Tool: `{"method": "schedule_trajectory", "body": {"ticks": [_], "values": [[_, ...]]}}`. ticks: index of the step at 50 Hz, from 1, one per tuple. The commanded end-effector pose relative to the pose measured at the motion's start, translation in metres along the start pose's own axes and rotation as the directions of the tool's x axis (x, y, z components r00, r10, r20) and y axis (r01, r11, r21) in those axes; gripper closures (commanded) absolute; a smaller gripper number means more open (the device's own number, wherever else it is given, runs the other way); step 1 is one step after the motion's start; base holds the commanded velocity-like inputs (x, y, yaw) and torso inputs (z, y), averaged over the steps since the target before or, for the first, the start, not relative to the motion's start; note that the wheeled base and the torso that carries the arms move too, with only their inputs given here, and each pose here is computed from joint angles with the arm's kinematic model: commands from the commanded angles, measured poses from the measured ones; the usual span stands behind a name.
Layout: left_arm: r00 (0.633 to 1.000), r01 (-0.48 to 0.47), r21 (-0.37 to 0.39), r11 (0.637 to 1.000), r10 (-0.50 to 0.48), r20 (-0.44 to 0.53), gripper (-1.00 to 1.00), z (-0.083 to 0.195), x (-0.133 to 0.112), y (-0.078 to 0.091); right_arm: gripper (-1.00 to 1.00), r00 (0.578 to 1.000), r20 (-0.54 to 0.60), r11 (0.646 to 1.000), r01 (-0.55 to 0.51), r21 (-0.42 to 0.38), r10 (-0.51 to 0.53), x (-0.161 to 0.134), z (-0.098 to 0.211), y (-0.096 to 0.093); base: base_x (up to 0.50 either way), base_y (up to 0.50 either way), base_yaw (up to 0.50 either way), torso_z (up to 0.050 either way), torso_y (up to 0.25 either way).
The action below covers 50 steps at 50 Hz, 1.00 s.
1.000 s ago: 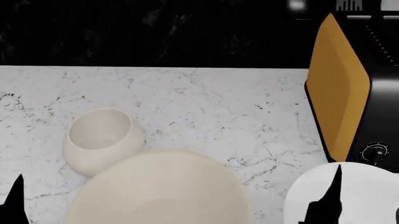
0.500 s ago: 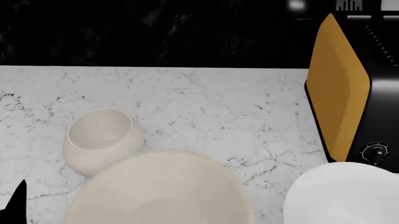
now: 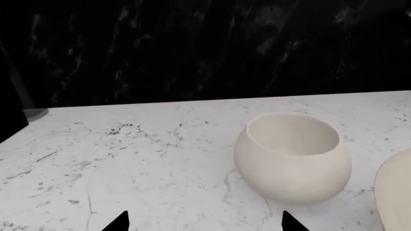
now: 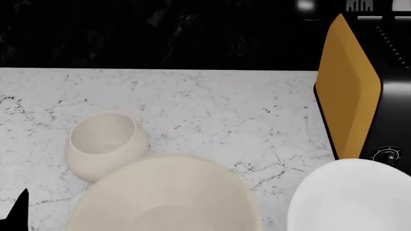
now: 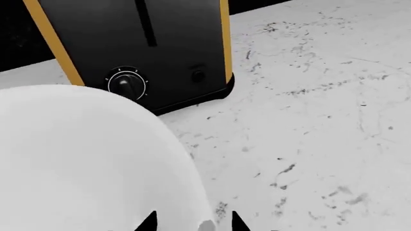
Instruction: Stack the bowls from largest to smallest.
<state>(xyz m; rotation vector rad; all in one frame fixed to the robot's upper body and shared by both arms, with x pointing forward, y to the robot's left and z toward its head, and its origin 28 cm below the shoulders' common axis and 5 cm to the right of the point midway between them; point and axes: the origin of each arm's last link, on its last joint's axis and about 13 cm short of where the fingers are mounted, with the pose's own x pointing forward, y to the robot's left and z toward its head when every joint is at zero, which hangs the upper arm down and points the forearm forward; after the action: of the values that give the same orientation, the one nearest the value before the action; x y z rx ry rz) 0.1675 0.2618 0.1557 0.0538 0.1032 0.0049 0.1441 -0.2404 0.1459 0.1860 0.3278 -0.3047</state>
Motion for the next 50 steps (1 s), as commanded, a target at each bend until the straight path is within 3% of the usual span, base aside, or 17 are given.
{"method": "schedule_trajectory", "body": {"ticks": [1,13,21,28,31,36,38,41,44,50], "values": [[1.0,0.001,-0.021,1.0,-0.001,0.01,-1.0,-0.002,-0.002,-0.001,1.0,1.0,-0.005,0.996,-0.022,0.086,0.022,-0.002,-0.004,0.0,0.0,0.0,0.0,0.0,0.0],[1.0,0.003,-0.02,1.0,-0.002,0.01,-1.0,-0.001,-0.001,0.0,1.0,0.98,0.192,0.993,-0.077,0.093,0.058,-0.03,0.044,0.006,0.0,0.0,0.0,0.0,0.0],[1.0,0.001,-0.02,1.0,0.0,0.013,-1.0,0.0,-0.002,0.0,1.0,0.929,0.368,0.989,-0.089,0.114,0.041,-0.053,0.074,0.003,0.0,0.0,0.0,0.0,0.0],[1.0,0.004,-0.018,1.0,-0.004,0.014,-1.0,0.0,-0.002,0.0,1.0,0.89,0.449,0.981,-0.149,0.127,0.077,-0.077,0.095,0.008,0.0,0.0,0.0,0.0,0.0],[1.0,0.003,-0.02,1.0,-0.003,0.015,-1.0,0.0,-0.002,0.0,1.0,0.885,0.453,0.975,-0.18,0.133,0.102,-0.08,0.1,0.013,0.0,0.0,0.0,0.0,0.0],[1.0,-0.004,-0.024,1.0,0.004,0.018,-1.0,0.001,-0.003,0.002,1.0,0.903,0.376,0.932,-0.298,0.205,0.206,-0.071,0.097,0.023,0.0,0.0,0.0,0.0,0.0],[1.0,-0.009,-0.025,1.0,0.009,0.021,-1.0,0.002,-0.003,0.003,1.0,0.905,0.325,0.91,-0.355,0.215,0.276,-0.063,0.093,0.033,0.0,0.0,0.0,0.0,0.0],[1.0,-0.013,-0.025,1.0,0.013,0.021,-1.0,0.002,-0.004,0.004,1.0,0.902,0.298,0.906,-0.378,0.19,0.314,-0.055,0.093,0.045,0.0,0.0,0.0,0.0,0.0],[1.0,-0.017,-0.027,1.0,0.017,0.021,-1.0,0.002,-0.004,0.005,1.0,0.882,0.23,0.857,-0.46,0.232,0.411,-0.047,0.089,0.064,0.0,0.0,0.0,0.0,0.0],[0.999,-0.028,-0.029,0.999,0.028,0.023,-1.0,0.002,-0.003,0.007,1.0,0.854,0.197,0.817,-0.519,0.251,0.481,-0.035,0.092,0.091,0.0,0.0,0.0,0.0,0.0]]}}
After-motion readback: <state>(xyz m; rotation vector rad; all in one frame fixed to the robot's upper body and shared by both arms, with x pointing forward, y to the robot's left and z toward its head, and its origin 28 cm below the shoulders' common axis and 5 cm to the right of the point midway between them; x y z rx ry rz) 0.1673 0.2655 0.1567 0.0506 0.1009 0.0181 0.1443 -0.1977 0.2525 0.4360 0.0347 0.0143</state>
